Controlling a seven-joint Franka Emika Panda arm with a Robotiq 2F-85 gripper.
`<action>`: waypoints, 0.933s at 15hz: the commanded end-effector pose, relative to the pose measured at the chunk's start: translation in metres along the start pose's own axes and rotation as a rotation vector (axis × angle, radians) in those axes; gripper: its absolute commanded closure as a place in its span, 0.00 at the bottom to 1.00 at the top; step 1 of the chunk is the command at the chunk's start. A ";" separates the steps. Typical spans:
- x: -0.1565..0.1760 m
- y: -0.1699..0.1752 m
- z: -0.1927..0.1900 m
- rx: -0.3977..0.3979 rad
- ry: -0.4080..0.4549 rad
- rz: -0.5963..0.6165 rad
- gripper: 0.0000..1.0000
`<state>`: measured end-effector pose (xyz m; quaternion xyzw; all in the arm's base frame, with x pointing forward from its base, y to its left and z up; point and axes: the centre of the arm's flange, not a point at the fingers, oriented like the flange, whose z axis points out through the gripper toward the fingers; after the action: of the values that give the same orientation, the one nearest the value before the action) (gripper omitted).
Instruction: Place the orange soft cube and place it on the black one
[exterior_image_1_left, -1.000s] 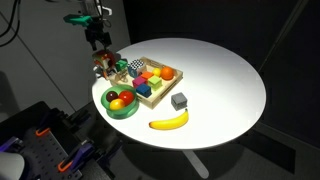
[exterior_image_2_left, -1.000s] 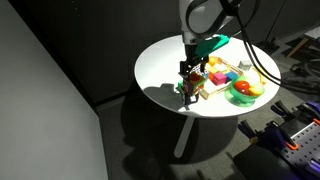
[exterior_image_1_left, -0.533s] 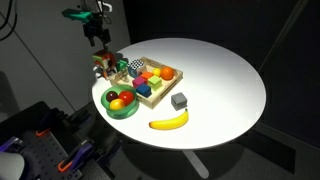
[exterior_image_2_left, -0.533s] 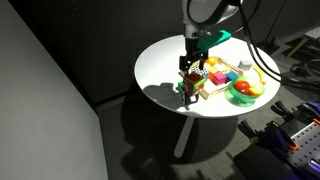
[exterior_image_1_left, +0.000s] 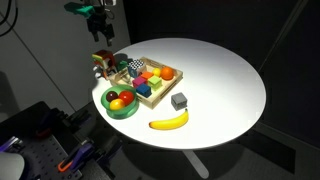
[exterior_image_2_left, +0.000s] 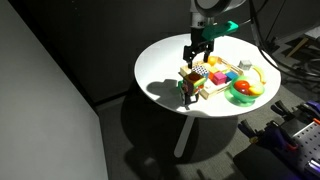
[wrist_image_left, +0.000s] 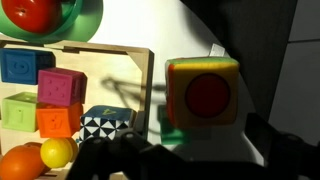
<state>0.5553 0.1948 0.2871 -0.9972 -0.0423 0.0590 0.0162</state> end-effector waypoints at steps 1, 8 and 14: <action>-0.013 0.020 -0.022 0.013 0.010 0.064 0.00; -0.024 0.057 -0.046 -0.017 0.051 0.149 0.00; -0.041 0.087 -0.061 -0.057 0.067 0.204 0.00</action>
<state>0.5463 0.1183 0.3340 -0.9987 0.0429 0.0272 -0.0001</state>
